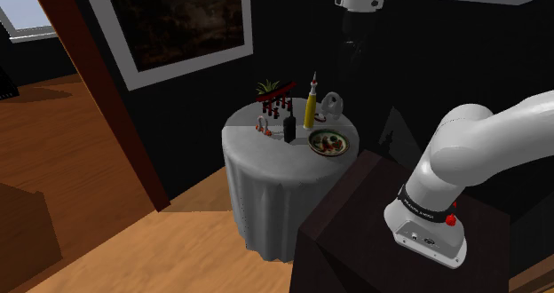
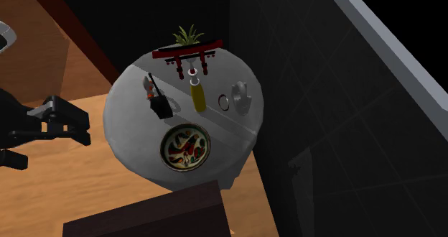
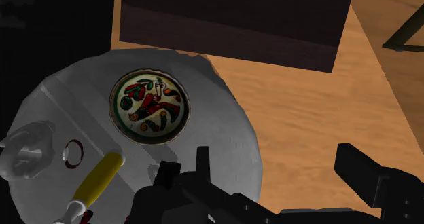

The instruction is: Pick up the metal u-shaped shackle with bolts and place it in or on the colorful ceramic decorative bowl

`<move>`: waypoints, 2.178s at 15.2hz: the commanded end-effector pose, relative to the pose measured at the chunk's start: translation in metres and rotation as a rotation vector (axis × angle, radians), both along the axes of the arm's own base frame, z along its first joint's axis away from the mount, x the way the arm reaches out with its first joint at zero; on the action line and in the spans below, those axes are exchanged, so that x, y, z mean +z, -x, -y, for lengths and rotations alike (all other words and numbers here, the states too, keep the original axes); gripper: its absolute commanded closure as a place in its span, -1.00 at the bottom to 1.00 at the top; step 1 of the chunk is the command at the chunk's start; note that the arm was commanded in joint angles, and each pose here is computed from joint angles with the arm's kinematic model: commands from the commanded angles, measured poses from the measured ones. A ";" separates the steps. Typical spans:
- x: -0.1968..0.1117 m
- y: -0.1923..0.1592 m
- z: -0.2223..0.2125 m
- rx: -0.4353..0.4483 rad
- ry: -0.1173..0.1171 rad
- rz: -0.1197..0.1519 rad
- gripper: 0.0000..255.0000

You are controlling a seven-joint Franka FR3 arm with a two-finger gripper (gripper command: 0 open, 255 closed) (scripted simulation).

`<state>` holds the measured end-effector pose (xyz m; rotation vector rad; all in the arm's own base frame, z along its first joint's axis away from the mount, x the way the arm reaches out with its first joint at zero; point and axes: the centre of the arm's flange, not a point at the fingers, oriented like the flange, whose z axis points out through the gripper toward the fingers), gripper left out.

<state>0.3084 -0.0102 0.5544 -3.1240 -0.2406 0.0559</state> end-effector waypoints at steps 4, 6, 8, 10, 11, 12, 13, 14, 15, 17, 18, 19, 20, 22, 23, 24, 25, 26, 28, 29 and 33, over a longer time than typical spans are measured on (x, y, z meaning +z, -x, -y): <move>-0.023 -0.011 0.027 -0.010 0.007 0.020 -1.00; -0.039 -0.019 0.046 -0.017 0.012 0.033 -1.00; -0.054 -0.027 0.064 -0.023 0.017 0.047 -1.00; -0.069 -0.035 0.083 -0.030 0.022 0.060 -1.00; -0.076 -0.039 0.092 -0.033 0.024 0.067 -1.00; -0.084 -0.043 0.101 -0.036 0.027 0.073 -1.00; -0.091 -0.047 0.111 -0.040 0.029 0.080 -1.00; -0.098 -0.051 0.120 -0.043 0.032 0.087 -1.00; -0.106 -0.055 0.130 -0.046 0.034 0.093 -1.00; -0.120 -0.063 0.149 -0.053 0.039 0.107 -1.00; -0.127 -0.067 0.158 -0.056 0.042 0.114 -1.00; -0.134 -0.071 0.168 -0.059 0.044 0.120 -1.00; -0.141 -0.075 0.177 -0.063 0.046 0.127 -1.00; -0.155 -0.084 0.197 -0.069 0.051 0.140 -1.00; -0.162 -0.088 0.206 -0.073 0.054 0.147 -1.00; -0.168 -0.092 0.216 -0.076 0.056 0.154 -1.00; -0.175 -0.096 0.226 -0.079 0.059 0.160 -1.00; -0.182 -0.100 0.236 -0.083 0.061 0.167 -1.00; -0.195 -0.109 0.255 -0.089 0.066 0.180 -1.00; -0.202 -0.113 0.265 -0.092 0.068 0.187 -1.00; -0.227 -0.130 0.305 -0.106 0.078 0.214 -1.00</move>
